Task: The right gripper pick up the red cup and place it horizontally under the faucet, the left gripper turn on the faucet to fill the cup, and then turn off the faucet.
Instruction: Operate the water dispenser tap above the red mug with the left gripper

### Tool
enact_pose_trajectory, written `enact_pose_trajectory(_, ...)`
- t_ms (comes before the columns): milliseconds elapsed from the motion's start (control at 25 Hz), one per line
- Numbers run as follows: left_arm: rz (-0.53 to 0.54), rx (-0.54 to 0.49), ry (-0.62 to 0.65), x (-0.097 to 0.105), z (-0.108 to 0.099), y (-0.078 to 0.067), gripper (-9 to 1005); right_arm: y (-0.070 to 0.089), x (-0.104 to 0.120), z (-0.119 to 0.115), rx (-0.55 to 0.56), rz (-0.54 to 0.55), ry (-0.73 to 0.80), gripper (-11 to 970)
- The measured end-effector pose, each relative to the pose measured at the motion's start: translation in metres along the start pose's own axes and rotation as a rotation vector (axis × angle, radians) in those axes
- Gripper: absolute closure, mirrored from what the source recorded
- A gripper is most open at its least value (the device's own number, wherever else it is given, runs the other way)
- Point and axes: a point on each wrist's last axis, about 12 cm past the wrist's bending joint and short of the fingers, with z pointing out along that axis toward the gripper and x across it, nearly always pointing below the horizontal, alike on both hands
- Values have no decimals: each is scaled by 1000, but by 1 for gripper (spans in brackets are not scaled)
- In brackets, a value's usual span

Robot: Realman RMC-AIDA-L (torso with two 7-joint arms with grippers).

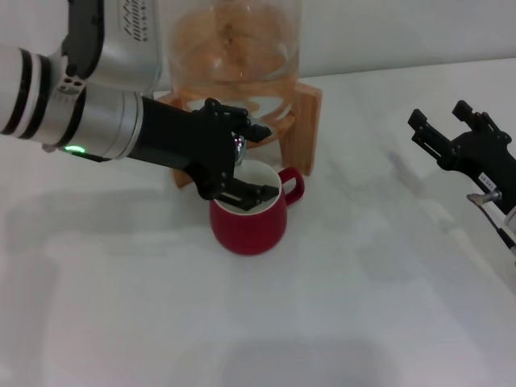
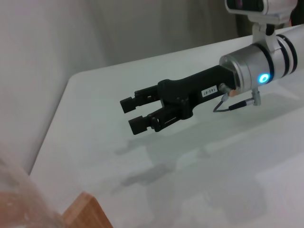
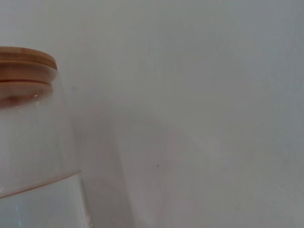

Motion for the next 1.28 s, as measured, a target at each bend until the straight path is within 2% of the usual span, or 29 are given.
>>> enact_pose_trajectory(1280,54,19,4,-16,6,3,179,-2,-2,2,6,-1,-9,97)
